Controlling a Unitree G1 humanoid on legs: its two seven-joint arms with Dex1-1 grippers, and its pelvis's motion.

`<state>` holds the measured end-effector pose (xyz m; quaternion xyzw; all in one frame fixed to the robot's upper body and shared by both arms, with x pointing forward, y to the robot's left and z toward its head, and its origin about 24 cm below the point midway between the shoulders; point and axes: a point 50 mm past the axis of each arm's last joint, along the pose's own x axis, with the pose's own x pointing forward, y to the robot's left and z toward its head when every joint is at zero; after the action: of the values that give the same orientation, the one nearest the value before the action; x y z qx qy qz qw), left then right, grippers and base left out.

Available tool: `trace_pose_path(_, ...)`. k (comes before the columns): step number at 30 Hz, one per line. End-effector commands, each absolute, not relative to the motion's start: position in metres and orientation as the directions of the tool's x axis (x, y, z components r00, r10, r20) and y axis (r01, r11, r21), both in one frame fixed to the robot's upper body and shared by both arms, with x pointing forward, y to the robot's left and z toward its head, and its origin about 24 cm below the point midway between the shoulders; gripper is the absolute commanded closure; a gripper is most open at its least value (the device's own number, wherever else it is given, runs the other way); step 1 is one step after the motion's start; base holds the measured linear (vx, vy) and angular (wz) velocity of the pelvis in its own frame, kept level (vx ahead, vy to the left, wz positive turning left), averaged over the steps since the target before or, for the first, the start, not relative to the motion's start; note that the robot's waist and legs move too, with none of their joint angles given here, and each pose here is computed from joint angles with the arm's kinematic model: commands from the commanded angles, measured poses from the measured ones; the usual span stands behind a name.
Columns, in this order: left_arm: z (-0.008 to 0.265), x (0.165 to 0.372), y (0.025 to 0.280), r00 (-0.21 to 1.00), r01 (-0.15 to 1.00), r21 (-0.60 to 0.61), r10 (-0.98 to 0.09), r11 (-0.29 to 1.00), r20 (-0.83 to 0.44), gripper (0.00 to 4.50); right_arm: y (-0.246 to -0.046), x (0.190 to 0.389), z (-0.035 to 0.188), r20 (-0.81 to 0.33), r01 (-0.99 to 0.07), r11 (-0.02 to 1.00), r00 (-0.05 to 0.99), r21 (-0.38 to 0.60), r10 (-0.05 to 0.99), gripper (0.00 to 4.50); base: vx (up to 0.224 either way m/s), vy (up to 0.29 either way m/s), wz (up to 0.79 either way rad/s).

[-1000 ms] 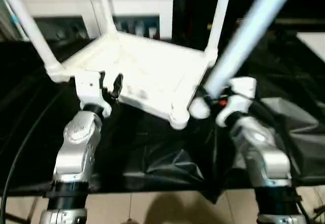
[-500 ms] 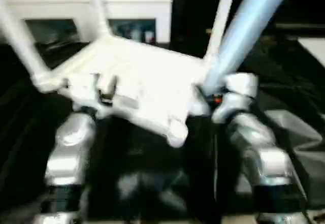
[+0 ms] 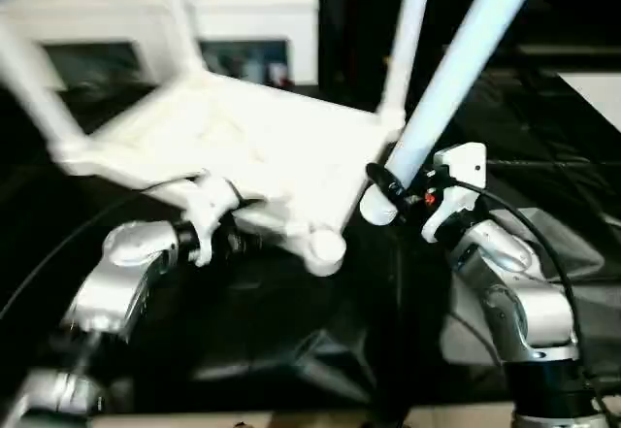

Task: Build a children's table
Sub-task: Insert table leg to table base

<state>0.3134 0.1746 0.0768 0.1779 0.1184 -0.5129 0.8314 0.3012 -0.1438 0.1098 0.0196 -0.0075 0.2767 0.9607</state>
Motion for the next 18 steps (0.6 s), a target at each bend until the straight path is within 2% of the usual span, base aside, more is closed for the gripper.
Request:
trace_pose_path(1, 0.078, 0.316, 0.169, 0.334, 0.942, 0.182, -0.823, 0.281, -0.459, 0.94, -0.147, 0.302, 0.119, 0.061, -0.544, 0.839, 0.838, 0.005, 0.542, 2.65, -0.088, 0.022, -0.05)
trace_pose_path(3, 0.078, 0.318, 0.167, 0.301, 0.953, 0.189, -0.815, 0.237, -0.496, 0.94, -0.148, 0.302, 0.118, 0.055, -0.549, 0.836, 0.835, -0.003, 0.548, 2.65, -0.082, 0.028, -0.11)
trace_pose_path(6, 0.079, 0.335, 0.159, 0.361, 0.926, 0.303, -0.761, 0.224, -0.539, 0.94, -0.15, 0.298, 0.118, 0.048, -0.558, 0.83, 0.828, -0.019, 0.558, 2.65, -0.067, 0.029, -0.05)
trace_pose_path(9, 0.08, 0.341, 0.154, 0.357, 0.927, 0.304, -0.763, 0.22, -0.539, 0.94, -0.151, 0.297, 0.118, 0.044, -0.563, 0.826, 0.825, -0.023, 0.563, 2.65, -0.092, -0.043, 0.09)
trace_pose_path(12, 0.072, 0.345, 0.157, 0.35, 0.925, 0.349, -0.689, 0.149, -0.635, 0.94, -0.15, 0.296, 0.117, 0.03, -0.572, 0.819, 0.819, -0.038, 0.574, 2.65, 0.054, -0.137, -0.02)
trace_pose_path(15, 0.071, 0.349, 0.161, 0.374, 0.916, 0.373, -0.643, 0.145, -0.668, 0.94, -0.15, 0.296, 0.117, 0.026, -0.581, 0.813, 0.812, -0.042, 0.583, 2.65, 0.023, -0.088, -0.06)
trace_pose_path(18, 0.071, 0.352, 0.161, 0.378, 0.915, 0.374, -0.645, 0.152, -0.664, 0.94, -0.148, 0.296, 0.117, 0.022, -0.591, 0.805, 0.805, -0.045, 0.593, 2.65, 0.0, 0.0, 0.0)
